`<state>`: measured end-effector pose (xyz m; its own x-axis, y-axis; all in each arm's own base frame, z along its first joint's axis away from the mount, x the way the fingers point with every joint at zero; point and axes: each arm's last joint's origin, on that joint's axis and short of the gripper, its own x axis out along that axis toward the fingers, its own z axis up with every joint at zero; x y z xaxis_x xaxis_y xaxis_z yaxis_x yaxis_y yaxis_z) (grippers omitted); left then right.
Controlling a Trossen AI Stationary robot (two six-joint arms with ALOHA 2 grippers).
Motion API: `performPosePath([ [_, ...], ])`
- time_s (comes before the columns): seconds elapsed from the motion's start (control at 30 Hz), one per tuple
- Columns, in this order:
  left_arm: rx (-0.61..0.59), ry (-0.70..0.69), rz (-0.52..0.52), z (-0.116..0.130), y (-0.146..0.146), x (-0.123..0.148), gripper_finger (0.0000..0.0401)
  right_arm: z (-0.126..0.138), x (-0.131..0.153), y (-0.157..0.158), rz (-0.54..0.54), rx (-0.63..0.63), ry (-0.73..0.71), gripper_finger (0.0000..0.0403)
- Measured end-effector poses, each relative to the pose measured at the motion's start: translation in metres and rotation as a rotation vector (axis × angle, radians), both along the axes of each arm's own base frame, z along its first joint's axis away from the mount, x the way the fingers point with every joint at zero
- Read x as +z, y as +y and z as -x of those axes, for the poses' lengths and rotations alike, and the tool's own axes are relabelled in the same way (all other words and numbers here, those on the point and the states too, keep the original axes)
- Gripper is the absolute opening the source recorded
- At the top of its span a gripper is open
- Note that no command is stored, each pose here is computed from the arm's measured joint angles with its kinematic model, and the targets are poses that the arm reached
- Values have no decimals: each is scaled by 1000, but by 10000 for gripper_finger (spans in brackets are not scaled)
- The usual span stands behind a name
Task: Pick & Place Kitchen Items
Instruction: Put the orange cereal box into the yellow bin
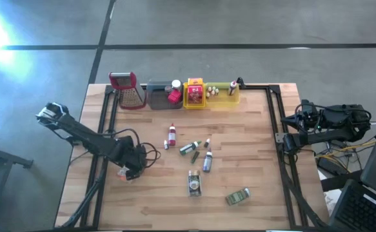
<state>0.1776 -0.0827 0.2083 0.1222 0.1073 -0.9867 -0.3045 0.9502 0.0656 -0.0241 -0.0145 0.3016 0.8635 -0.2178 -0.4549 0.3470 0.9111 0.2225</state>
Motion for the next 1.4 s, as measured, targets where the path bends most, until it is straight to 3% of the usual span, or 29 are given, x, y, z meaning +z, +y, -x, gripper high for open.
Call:
performPosePath([
  [0.3,186,-23,36,7,3,9,400,0,0,0,0,0,0,8],
  [0.57,573,-71,159,16,6,21,400,0,0,0,0,0,0,8],
  [0.97,662,-135,246,27,10,31,400,0,0,0,0,0,0,8],
  [1.13,731,-149,269,27,9,21,400,0,0,0,0,0,0,8],
  [1.4,735,-165,286,27,10,7,400,0,0,0,0,0,0,8],
])
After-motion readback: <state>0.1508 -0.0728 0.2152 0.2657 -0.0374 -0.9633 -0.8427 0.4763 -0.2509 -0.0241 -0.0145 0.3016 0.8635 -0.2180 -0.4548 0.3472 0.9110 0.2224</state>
